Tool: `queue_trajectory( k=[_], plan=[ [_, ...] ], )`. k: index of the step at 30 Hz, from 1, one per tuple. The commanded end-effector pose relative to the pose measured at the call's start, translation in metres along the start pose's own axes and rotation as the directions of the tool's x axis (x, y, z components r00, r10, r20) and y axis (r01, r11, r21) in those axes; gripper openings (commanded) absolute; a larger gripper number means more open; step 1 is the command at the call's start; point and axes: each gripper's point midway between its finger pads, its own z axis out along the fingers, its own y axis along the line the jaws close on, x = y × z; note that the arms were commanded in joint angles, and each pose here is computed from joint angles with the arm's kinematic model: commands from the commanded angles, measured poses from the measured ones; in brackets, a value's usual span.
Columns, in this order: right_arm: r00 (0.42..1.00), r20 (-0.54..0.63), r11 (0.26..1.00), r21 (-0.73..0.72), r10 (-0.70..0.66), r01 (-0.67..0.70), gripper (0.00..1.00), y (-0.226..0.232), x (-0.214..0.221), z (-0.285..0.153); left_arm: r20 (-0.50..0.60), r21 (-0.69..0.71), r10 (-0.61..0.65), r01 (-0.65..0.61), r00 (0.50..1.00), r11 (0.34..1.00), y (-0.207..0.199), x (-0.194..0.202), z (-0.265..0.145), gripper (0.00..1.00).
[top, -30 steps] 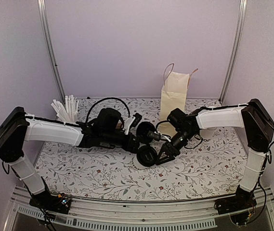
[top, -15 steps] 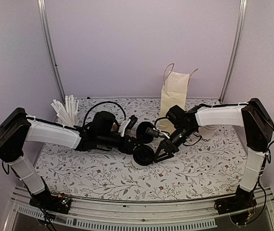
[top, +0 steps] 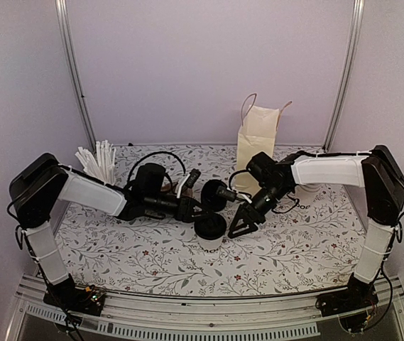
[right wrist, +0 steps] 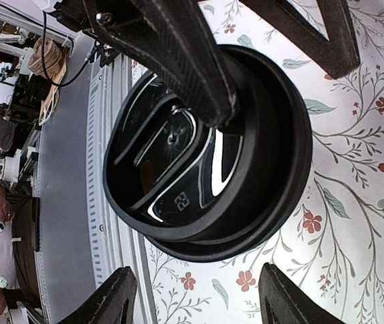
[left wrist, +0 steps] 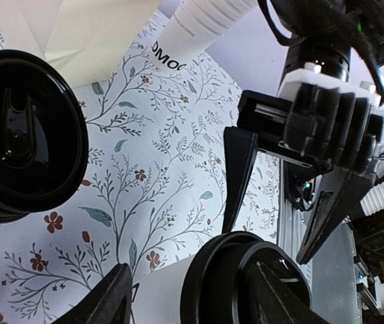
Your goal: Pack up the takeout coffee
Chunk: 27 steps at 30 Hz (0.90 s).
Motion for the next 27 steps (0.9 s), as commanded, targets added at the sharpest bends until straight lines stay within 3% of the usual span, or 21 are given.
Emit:
queue_trajectory(
  k=[1,7,11,15,24,27],
  plan=[
    [0.999,0.029,0.999,0.007,-0.041,0.041,0.65,0.009,-0.01,-0.013,-0.002,0.046,0.029,-0.029,1.0,0.999,-0.002,-0.004,0.005,0.61],
    [0.997,0.066,0.999,-0.021,-0.027,0.029,0.67,0.011,-0.018,-0.024,0.058,-0.073,0.044,-0.04,0.997,0.997,0.003,-0.041,-0.026,0.78],
    [0.995,0.096,0.999,-0.009,-0.035,0.036,0.69,0.009,-0.029,-0.036,0.096,-0.187,0.038,-0.02,0.995,0.982,0.008,-0.06,-0.048,0.83],
    [0.992,0.094,0.996,0.017,-0.085,0.083,0.7,0.005,-0.04,-0.039,0.089,-0.209,-0.06,0.077,0.994,0.975,0.006,-0.045,-0.05,0.83],
    [0.991,0.069,0.994,0.013,-0.113,0.112,0.72,-0.006,-0.05,-0.027,0.094,-0.267,-0.152,0.172,0.984,0.948,-0.011,-0.011,-0.048,0.84],
    [0.992,0.047,0.994,0.004,-0.114,0.114,0.72,-0.004,-0.048,-0.018,0.083,-0.217,-0.181,0.195,0.98,0.956,-0.013,-0.005,-0.04,0.82]
  ],
)
